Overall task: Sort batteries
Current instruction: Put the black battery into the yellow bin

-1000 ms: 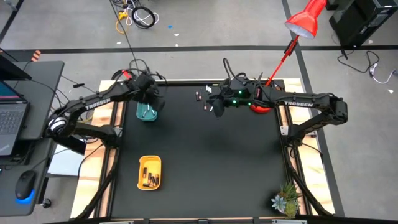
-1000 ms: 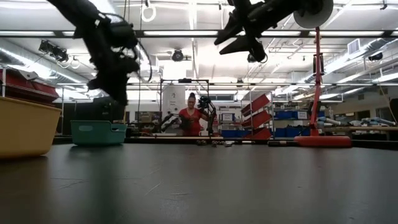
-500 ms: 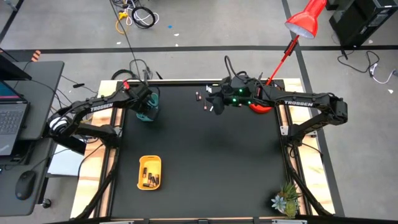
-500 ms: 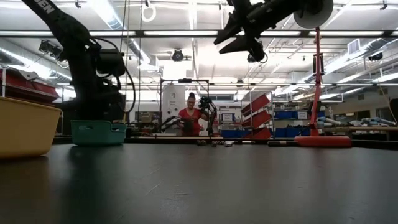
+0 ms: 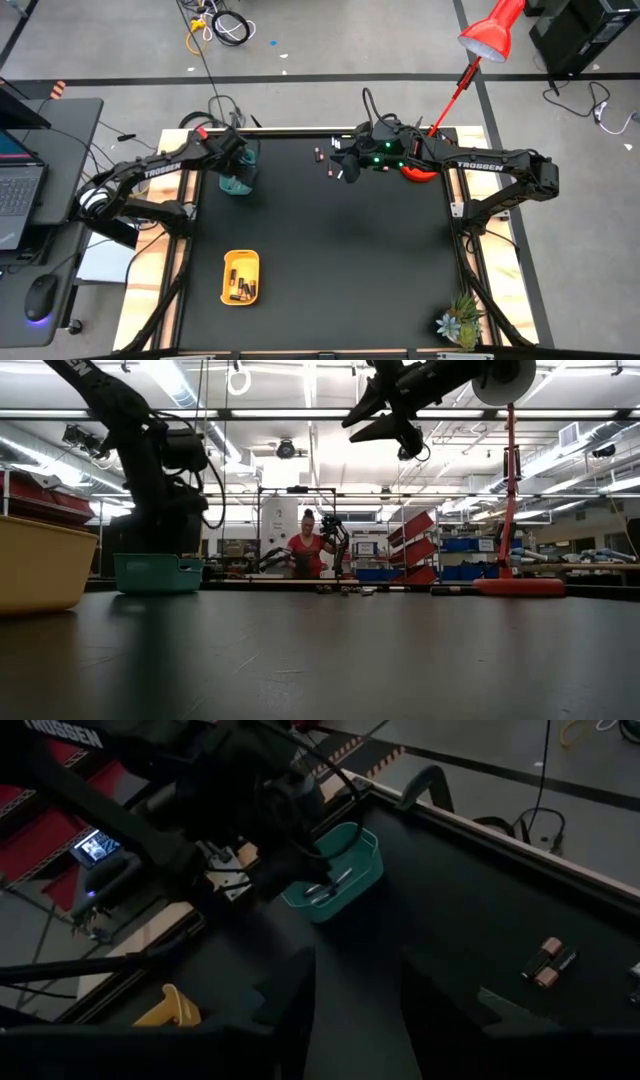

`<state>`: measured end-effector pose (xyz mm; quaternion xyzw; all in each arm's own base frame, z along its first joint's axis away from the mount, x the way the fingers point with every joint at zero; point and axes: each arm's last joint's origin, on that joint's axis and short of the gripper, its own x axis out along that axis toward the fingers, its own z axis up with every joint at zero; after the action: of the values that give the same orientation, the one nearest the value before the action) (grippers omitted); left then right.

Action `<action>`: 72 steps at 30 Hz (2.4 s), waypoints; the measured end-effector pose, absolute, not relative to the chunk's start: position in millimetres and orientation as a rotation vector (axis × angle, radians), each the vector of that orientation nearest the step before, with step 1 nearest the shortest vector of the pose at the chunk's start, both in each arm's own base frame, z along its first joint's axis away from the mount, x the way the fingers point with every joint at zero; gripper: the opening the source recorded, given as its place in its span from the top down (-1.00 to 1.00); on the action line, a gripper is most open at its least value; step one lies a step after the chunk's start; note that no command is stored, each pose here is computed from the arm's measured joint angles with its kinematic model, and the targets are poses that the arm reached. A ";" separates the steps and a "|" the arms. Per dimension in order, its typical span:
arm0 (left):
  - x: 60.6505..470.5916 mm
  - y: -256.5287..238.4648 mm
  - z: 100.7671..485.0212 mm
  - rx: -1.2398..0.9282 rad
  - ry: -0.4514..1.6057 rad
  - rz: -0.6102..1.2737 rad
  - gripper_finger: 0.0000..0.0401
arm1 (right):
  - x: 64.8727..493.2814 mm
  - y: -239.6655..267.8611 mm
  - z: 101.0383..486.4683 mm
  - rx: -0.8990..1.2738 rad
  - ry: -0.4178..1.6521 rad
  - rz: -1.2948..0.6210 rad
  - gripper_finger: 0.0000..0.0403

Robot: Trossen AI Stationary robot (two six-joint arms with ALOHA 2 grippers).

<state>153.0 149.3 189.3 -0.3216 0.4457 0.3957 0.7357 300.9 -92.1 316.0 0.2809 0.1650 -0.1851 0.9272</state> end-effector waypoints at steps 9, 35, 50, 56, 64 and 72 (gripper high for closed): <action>172.6 164.7 227.3 -0.728 0.738 0.818 0.35 | 304.0 -95.2 310.6 0.522 0.361 -0.392 0.26; 208.8 160.7 255.1 -0.764 0.358 0.592 0.35 | 297.4 -133.0 261.1 0.424 0.644 -0.554 0.39; 227.9 133.8 256.1 -0.738 0.388 0.479 0.35 | 258.0 -139.8 189.9 0.489 1.038 -0.539 0.01; 231.8 131.8 253.9 -0.728 0.393 0.481 0.35 | 242.3 -148.8 185.9 0.479 1.146 -0.557 0.06; 234.7 133.2 255.8 -0.736 0.352 0.483 0.35 | 228.5 -169.7 186.3 0.519 1.129 -0.597 0.06; 235.6 134.5 258.4 -0.727 0.317 0.499 0.35 | 228.4 -187.8 209.3 0.651 1.076 -0.608 0.06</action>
<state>235.6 134.5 258.4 -0.3504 0.1528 0.2403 0.8922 228.4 -187.8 209.3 0.2997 0.4954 -0.2797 0.7658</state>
